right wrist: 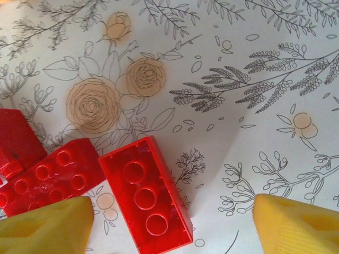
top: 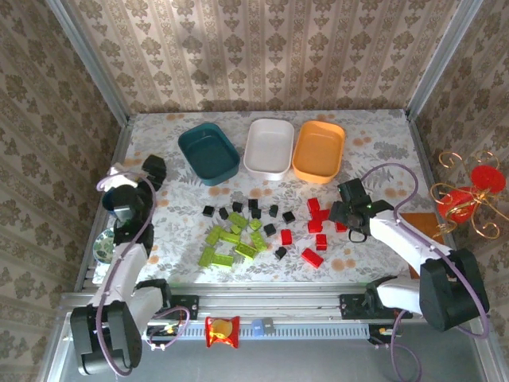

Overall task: Sort the legos into containers by color
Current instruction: Pick up the lego from the middle-right of the table.

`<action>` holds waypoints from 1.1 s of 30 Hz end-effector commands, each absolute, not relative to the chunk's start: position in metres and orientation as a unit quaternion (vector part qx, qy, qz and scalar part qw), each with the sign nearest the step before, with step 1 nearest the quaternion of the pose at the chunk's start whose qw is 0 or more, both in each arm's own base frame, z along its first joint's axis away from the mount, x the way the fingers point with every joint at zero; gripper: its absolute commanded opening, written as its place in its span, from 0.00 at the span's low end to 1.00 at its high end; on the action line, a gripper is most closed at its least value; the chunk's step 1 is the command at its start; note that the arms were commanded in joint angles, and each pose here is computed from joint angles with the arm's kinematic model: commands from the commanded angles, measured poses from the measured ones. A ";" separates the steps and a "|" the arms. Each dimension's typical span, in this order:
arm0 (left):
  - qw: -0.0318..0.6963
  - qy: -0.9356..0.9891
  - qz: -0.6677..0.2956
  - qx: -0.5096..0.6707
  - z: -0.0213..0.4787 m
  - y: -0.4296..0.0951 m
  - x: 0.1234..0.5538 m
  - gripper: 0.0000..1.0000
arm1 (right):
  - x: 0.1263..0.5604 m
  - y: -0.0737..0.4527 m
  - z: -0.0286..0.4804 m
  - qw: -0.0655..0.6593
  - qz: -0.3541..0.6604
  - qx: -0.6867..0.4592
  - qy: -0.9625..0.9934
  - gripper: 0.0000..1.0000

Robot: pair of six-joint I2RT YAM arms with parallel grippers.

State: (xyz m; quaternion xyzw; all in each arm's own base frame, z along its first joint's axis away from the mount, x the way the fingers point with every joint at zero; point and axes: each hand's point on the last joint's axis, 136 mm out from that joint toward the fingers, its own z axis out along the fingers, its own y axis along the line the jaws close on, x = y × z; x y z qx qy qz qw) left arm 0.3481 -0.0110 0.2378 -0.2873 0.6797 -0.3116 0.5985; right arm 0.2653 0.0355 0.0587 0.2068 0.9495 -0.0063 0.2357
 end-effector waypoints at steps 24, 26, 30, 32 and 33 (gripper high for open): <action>0.506 0.794 -0.318 -0.114 0.218 -0.101 0.312 0.95 | 0.268 0.059 0.025 0.145 -0.025 0.130 0.981 0.56; 0.505 0.794 -0.319 -0.113 0.218 -0.102 0.312 0.95 | 0.268 0.061 0.021 0.137 -0.025 0.128 0.982 0.56; 0.501 0.797 -0.321 -0.109 0.216 -0.104 0.313 0.95 | 0.264 0.059 0.014 0.113 -0.032 0.127 0.985 0.49; 0.499 0.798 -0.321 -0.108 0.216 -0.105 0.314 0.95 | 0.265 0.060 0.015 0.116 -0.030 0.126 0.985 0.45; 0.499 0.798 -0.322 -0.106 0.216 -0.106 0.313 0.95 | 0.265 0.060 0.015 0.117 -0.030 0.126 0.985 0.43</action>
